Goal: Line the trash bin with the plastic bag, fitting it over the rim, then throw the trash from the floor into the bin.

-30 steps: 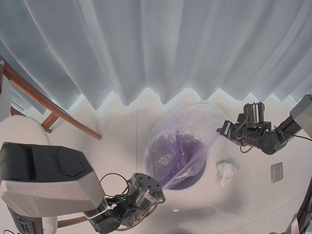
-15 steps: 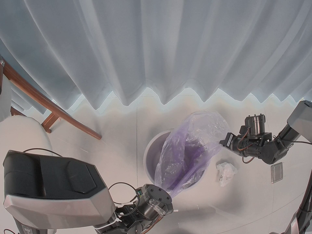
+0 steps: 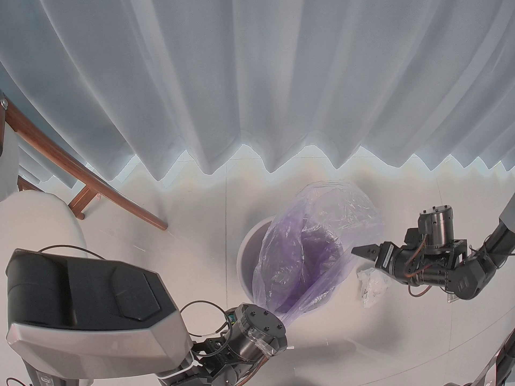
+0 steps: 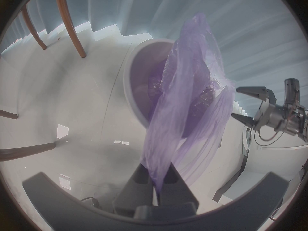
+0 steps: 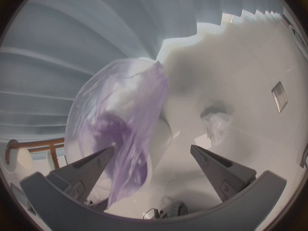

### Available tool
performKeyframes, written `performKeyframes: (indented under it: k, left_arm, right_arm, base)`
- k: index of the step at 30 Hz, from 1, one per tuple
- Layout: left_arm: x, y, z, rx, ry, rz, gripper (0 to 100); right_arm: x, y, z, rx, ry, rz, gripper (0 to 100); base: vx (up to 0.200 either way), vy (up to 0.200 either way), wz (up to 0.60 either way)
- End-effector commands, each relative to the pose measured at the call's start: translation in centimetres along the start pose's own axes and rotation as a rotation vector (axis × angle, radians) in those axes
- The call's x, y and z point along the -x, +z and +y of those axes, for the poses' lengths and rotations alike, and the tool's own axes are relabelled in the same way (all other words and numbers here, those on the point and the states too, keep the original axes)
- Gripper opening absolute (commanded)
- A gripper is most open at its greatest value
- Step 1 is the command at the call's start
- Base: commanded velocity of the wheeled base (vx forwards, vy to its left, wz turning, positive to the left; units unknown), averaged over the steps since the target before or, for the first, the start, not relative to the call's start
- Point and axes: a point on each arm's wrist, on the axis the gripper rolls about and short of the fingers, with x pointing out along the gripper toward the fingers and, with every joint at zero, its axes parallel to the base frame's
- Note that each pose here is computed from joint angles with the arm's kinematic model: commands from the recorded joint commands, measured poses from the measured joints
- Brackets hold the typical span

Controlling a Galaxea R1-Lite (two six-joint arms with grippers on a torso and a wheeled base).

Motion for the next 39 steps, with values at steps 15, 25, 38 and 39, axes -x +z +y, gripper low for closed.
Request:
performKeyframes:
  k: [15, 25, 38, 39]
  left_arm:
    - [1.2, 0.4, -1.1, 0.001, -0.042, -0.025, 0]
    - [1.5, 0.6, -1.2, 0.006, -0.046, -0.029, 0]
    - [3.1, 1.8, -1.6, 0.042, -0.087, -0.061, 100]
    - [3.7, 2.4, -1.9, 0.056, -0.104, -0.076, 100]
  right_arm:
    - [-1.3, -4.0, 4.7, -0.005, 0.031, 0.048, 100]
    - [-1.9, -3.9, 4.8, -0.04, 0.0, 0.02, 0]
    - [-1.5, -4.5, 4.3, -0.041, -0.029, 0.015, 0]
    - [-1.3, -4.5, 4.3, -0.041, -0.026, 0.013, 0]
  base:
    - [0.0, 0.0, 0.0]
    - [0.0, 0.0, 0.0]
    - [0.0, 0.0, 0.0]
    - [0.0, 0.0, 0.0]
